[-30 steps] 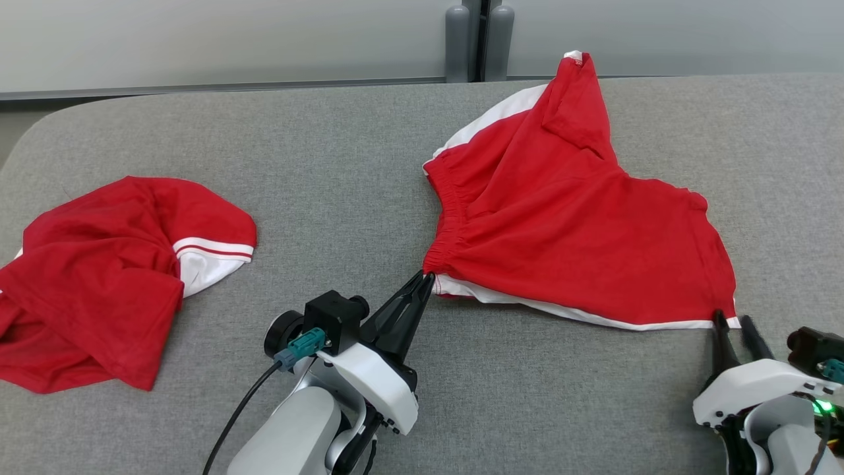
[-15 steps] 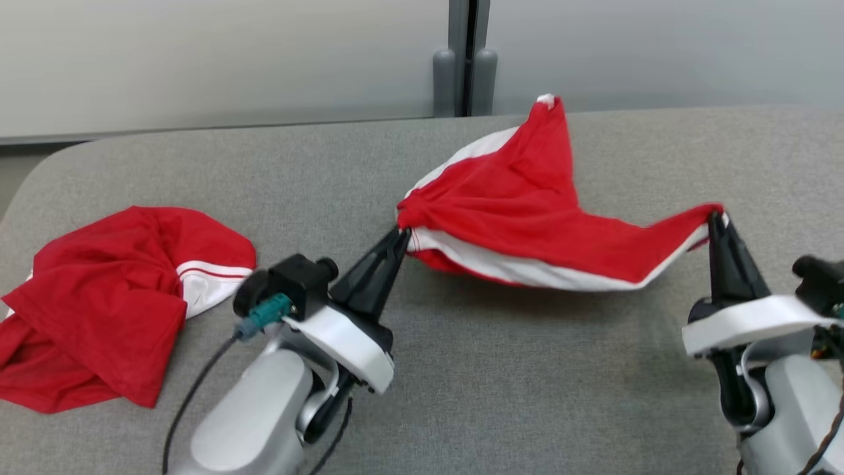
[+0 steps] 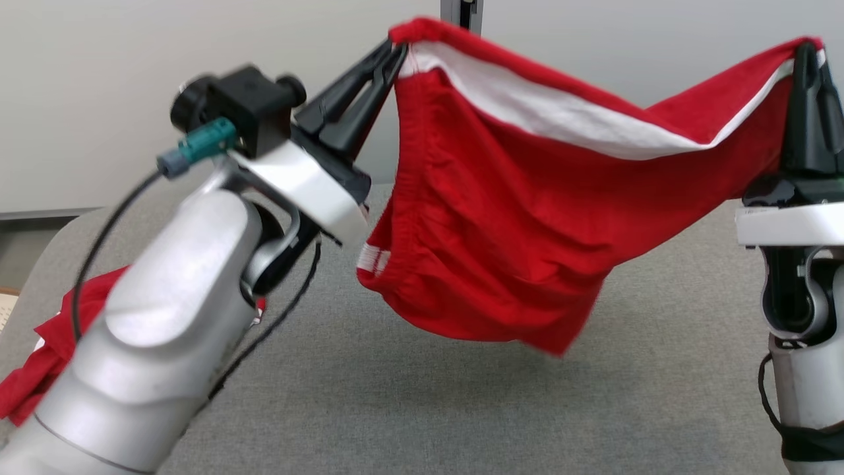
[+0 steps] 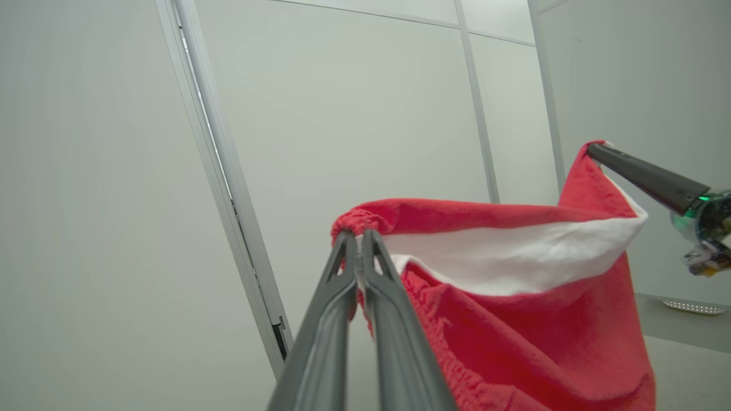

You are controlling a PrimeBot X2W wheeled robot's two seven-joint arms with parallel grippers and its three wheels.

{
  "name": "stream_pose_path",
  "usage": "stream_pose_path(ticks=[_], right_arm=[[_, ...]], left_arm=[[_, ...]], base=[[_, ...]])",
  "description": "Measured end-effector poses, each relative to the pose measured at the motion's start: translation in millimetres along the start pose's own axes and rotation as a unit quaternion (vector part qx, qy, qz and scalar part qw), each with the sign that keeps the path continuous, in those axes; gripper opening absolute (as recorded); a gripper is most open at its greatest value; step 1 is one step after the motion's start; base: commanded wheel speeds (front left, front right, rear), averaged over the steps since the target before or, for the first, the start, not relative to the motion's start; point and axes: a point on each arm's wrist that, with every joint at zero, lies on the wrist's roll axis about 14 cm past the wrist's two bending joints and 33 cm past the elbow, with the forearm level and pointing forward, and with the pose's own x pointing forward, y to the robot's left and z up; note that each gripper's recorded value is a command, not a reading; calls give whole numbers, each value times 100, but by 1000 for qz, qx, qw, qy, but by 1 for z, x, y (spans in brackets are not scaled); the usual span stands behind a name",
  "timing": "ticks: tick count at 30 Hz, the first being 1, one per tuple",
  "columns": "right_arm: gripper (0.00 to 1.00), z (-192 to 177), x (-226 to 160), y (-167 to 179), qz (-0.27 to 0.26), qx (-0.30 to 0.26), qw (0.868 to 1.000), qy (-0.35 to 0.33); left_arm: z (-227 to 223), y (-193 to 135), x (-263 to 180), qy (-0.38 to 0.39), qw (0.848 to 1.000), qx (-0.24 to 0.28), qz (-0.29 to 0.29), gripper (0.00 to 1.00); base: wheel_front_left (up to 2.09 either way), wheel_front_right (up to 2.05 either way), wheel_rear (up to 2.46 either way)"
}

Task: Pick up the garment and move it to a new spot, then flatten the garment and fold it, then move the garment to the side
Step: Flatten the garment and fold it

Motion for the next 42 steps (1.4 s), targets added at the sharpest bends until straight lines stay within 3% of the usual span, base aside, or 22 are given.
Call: stream_pose_path(ticks=[6, 10, 14, 17, 23, 29, 32, 38, 42], right_arm=[[0, 50, 10, 14, 1, -20, 999, -47], [0, 64, 9, 17, -3, -43, 998, -54], [0, 60, 4, 8, -20, -47, 998, -35], [0, 51, 1, -13, -50, -46, 998, -12], [0, 28, 4, -46, -93, -28, 995, 28], [0, -2, 44, -51, -84, -27, 994, 59], [0, -21, 76, -42, -58, -55, 994, 72], [0, -54, 145, -59, -56, -69, 994, 60], [0, -70, 183, -64, -44, -98, 994, 20]], left_arm=[[57, 0, 15, -39, 998, 48, -18, 0], [66, 3, 16, -47, 998, 33, -9, 0], [51, 6, 13, -34, 999, -35, 5, 0], [35, 10, 11, -26, 988, -151, 21, 0], [17, 31, 15, -8, 978, -201, 49, 0], [-11, 41, 44, 18, 972, -230, 35, 0], [-39, 57, 60, 42, 971, -233, 40, 0], [-90, 114, 106, 69, 967, -231, 79, 0], [-109, 155, 133, 33, 962, -248, 112, 0]], base=[[0, 0, 0], [0, 0, 0], [0, 0, 0], [0, 0, 0], [0, 0, 0], [0, 0, 0], [0, 0, 0], [0, 0, 0], [0, 0, 0]])
